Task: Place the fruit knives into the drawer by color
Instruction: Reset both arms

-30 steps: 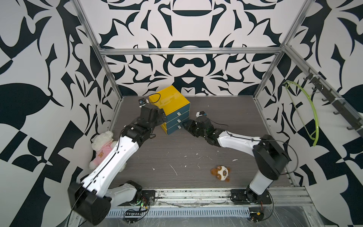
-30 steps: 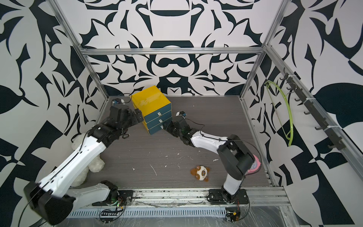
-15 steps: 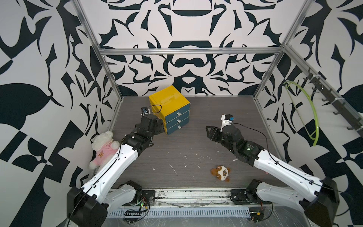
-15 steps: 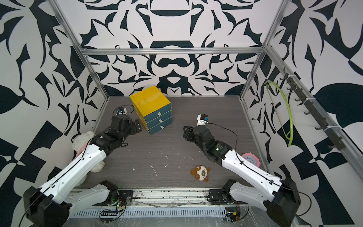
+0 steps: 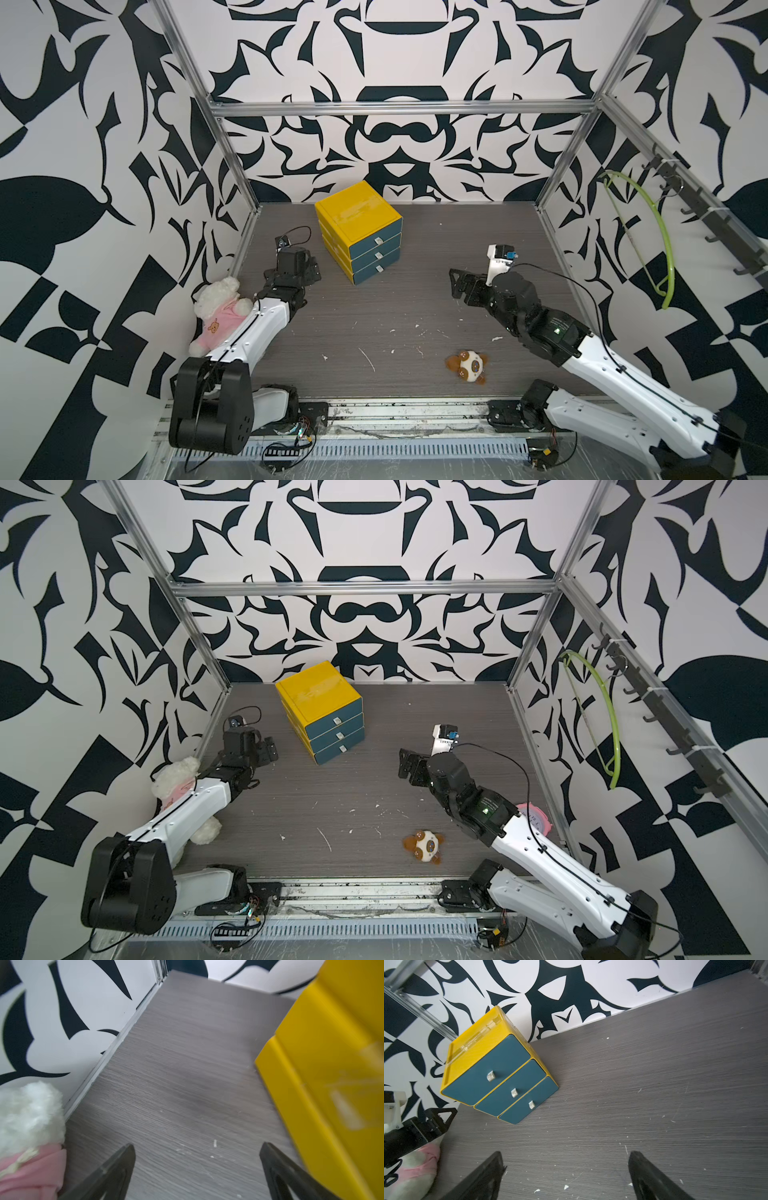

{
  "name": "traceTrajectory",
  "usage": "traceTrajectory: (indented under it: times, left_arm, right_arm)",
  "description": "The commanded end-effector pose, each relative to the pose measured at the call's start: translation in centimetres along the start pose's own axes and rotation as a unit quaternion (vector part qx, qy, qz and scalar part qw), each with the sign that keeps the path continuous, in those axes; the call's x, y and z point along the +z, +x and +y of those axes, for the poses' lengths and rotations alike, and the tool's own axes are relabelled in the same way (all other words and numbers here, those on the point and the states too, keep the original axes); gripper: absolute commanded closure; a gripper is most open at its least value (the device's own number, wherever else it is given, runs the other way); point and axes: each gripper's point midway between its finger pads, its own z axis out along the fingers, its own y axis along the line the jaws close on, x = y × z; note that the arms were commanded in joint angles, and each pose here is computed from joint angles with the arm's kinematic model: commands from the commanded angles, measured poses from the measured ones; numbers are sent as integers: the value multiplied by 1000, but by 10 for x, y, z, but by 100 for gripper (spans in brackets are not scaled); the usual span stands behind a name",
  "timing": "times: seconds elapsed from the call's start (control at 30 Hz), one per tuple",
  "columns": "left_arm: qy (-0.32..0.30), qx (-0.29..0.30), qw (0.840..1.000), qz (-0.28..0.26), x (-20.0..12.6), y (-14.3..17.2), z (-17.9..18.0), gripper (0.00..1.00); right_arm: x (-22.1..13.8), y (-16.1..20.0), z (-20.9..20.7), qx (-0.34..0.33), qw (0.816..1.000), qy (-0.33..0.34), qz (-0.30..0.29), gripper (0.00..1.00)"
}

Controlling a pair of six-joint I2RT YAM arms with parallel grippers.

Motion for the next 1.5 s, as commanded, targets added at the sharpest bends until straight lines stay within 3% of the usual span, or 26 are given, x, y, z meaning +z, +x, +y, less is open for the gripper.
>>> traceTrajectory:
  times: [0.0, 0.2, 0.33, 0.43, 0.5, 0.6, 0.67, 0.77, 1.0, 1.33, 1.47]
  left_arm:
    - [27, 45, 996, -72, 13, -12, -11, 1]
    - [42, 54, 989, -130, 25, -12, -16, 1]
    - [68, 72, 987, -126, 38, 0, -27, 1]
    - [70, 35, 989, -122, 39, 4, -14, 1]
    - [76, 18, 984, -160, 38, 6, -7, 1]
    - [75, 14, 989, -125, 40, 11, -7, 1]
    - [73, 15, 986, -151, 40, 8, -6, 1]
    - [73, 16, 988, -132, 40, 11, -6, 1]
    - [72, 15, 989, -131, 41, 11, -6, 1]
    - [70, 19, 989, -132, 41, 12, -7, 1]
    - [70, 19, 988, -133, 41, 11, -8, 1]
  right_arm:
    - [-8, -26, -16, -33, 997, 44, -57, 1]
    - [-6, -44, -35, -52, 991, 63, -104, 1]
    - [-2, -55, -44, -61, 988, 71, -122, 1]
    - [1, -63, -49, -73, 983, 73, -149, 1]
    - [9, -63, -60, -85, 981, 91, -149, 1]
    - [26, -58, -79, -83, 980, 119, -133, 1]
    - [34, -57, -92, -75, 979, 133, -136, 1]
    - [41, -59, -108, -71, 975, 155, -143, 1]
    - [46, -75, -161, -122, 936, 290, -158, 1]
    - [105, -15, -226, -172, 918, 348, -79, 2]
    - [124, 4, -241, -162, 927, 334, -52, 4]
